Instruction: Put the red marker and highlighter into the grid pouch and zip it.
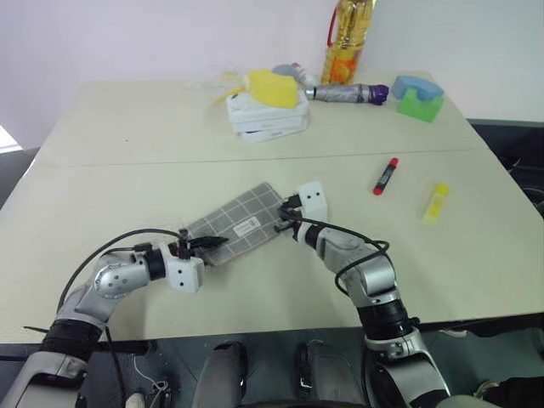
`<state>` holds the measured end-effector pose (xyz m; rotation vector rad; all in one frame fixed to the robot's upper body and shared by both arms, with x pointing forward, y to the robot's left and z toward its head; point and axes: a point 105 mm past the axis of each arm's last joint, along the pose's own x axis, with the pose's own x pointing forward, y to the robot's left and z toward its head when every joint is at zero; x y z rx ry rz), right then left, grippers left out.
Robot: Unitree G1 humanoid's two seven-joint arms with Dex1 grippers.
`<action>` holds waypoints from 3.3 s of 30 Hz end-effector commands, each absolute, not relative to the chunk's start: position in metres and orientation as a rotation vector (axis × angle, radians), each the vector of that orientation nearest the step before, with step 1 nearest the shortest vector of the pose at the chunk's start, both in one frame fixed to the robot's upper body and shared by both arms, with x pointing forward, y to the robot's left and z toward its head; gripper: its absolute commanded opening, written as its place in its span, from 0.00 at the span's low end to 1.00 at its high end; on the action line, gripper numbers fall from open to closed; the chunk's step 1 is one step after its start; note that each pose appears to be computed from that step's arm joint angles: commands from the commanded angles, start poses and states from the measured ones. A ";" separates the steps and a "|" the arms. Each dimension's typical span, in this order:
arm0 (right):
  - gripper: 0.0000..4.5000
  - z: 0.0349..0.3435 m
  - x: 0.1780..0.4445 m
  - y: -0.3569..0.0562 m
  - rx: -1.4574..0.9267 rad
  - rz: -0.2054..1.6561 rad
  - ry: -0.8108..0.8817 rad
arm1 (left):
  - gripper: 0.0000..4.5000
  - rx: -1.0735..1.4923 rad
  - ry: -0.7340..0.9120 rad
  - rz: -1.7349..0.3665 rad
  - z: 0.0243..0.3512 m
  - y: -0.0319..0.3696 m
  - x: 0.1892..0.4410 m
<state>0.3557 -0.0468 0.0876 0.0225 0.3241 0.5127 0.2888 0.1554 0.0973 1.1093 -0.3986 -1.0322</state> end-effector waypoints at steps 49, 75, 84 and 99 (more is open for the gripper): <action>0.01 0.130 0.306 -0.081 -0.344 0.719 0.171 | 0.00 0.558 -0.309 -0.931 0.111 0.111 0.299; 0.01 0.160 0.271 -0.031 -0.458 0.991 0.056 | 0.00 0.404 -0.374 -0.883 0.119 0.033 0.348; 0.13 0.167 0.274 -0.039 -0.435 0.963 0.044 | 0.00 0.395 -0.398 -0.890 0.117 0.021 0.346; 0.75 0.170 0.336 -0.197 -0.096 0.243 0.202 | 0.00 0.453 -0.374 -0.801 0.118 0.064 0.353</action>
